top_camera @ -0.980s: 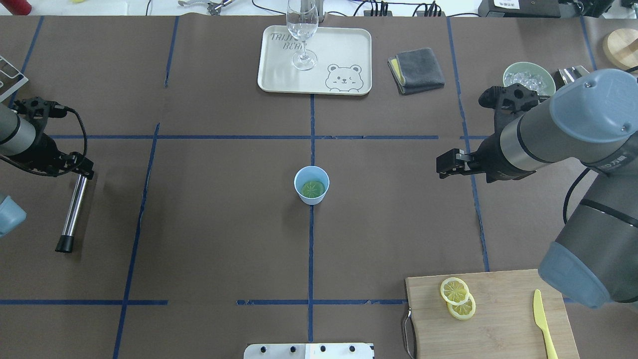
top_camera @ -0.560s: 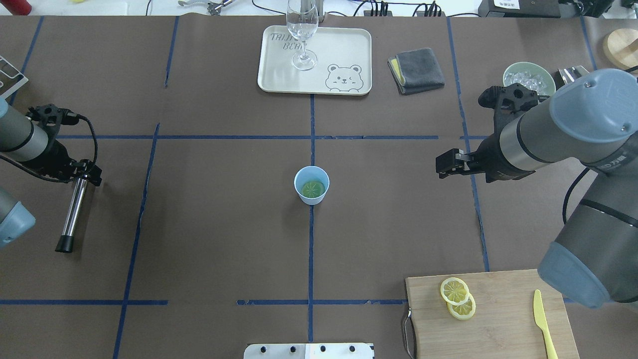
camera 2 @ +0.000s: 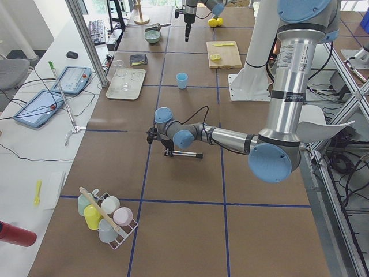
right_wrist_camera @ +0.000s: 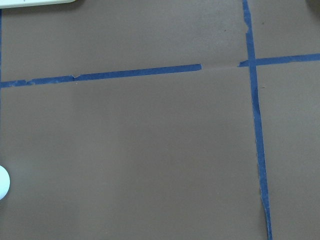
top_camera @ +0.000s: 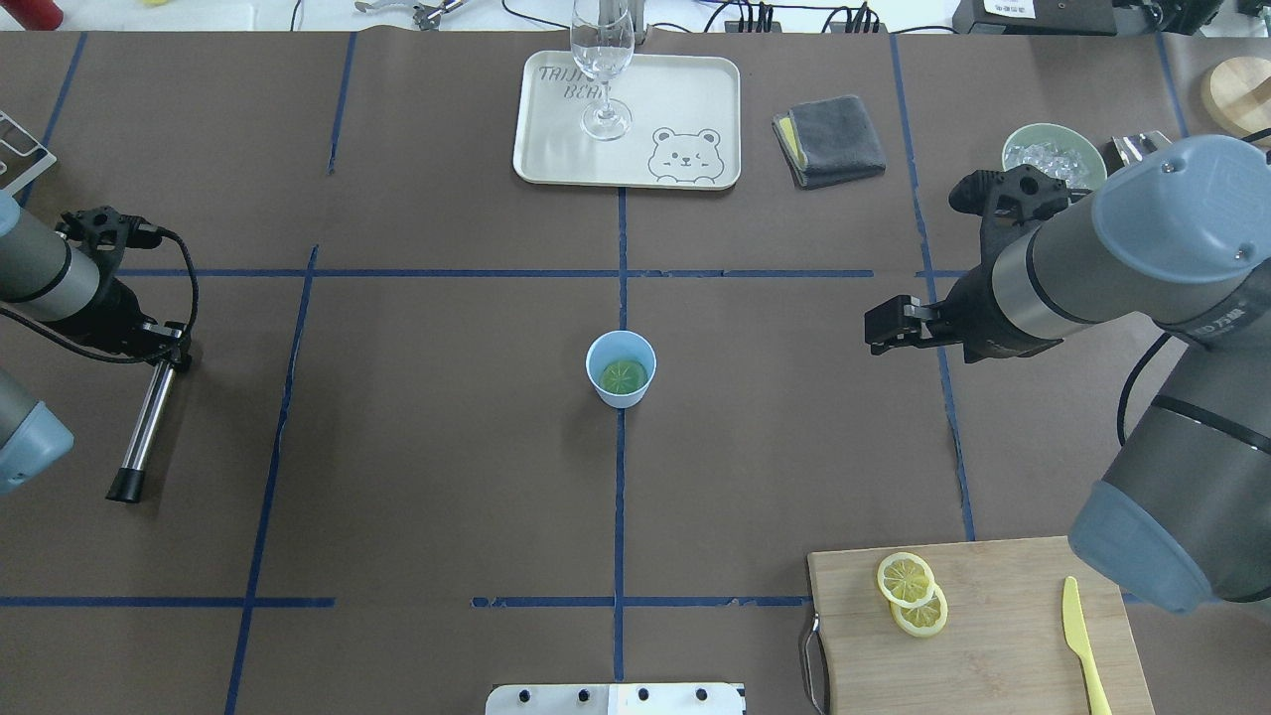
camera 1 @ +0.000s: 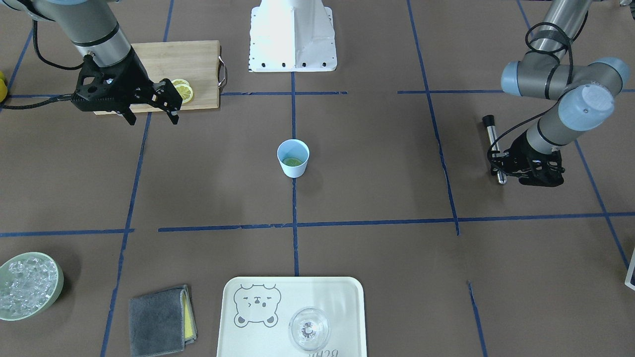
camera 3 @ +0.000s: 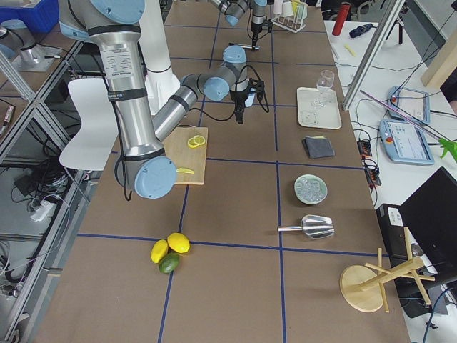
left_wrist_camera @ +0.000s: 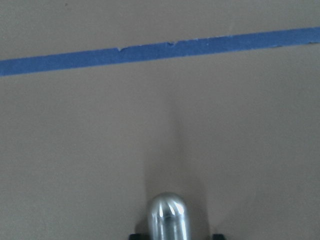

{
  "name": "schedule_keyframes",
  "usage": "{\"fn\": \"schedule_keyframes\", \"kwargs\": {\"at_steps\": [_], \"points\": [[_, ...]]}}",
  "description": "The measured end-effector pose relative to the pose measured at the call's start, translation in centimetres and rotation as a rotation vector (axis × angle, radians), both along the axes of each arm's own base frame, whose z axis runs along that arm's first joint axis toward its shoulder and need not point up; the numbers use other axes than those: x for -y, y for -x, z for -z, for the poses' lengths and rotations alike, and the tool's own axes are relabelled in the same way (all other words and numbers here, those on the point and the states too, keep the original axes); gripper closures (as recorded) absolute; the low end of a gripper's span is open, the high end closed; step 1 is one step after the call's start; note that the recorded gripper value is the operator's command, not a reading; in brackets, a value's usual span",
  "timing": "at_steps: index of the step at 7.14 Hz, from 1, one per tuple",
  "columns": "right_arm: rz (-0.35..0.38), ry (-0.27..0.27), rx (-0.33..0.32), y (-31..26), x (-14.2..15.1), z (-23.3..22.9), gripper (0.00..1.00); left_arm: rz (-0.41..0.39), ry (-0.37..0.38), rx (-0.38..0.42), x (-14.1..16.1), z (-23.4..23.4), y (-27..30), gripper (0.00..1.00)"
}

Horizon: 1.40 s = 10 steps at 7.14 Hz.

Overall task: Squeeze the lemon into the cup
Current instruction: 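Grasp the steel muddler with the left gripper and lift it toward the cup, then insert the muddler into the blue cup with the left gripper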

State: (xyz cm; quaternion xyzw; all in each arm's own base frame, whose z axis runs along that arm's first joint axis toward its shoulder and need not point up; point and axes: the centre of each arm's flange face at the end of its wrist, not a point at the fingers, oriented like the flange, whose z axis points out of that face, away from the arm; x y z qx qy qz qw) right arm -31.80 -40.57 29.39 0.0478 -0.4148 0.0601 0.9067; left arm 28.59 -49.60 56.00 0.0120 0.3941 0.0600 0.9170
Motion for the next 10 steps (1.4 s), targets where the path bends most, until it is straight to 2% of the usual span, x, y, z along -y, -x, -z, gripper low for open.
{"fn": "schedule_keyframes", "kwargs": {"at_steps": [2, 4, 6, 8, 9, 10], "points": [[0.000, -0.002, 0.002, 0.0, 0.0, 0.1, 0.00, 0.001, -0.072, -0.056, -0.2, 6.6, 0.1, 1.00], [-0.002, -0.003, 0.003, -0.2, -0.1, 0.2, 0.00, -0.013, -0.142, -0.079, 0.5, 19.5, -3.2, 1.00], [-0.002, -0.001, 0.001, -0.3, -0.1, 0.0, 0.00, -0.010, -0.267, -0.089, -1.6, 31.1, -8.0, 1.00], [-0.002, 0.006, -0.002, -0.4, -0.2, -0.3, 0.00, -0.037, -0.376, -0.193, -3.7, 38.9, -11.4, 1.00], [-0.001, 0.013, -0.005, -0.4, -0.2, -0.6, 0.00, -0.032, -0.445, -0.277, -4.3, 40.8, -12.3, 1.00], [-0.001, 0.021, -0.012, -0.6, -0.3, -1.1, 0.00, 0.011, -0.499, -0.375, -4.5, 42.1, -12.6, 1.00]]}}
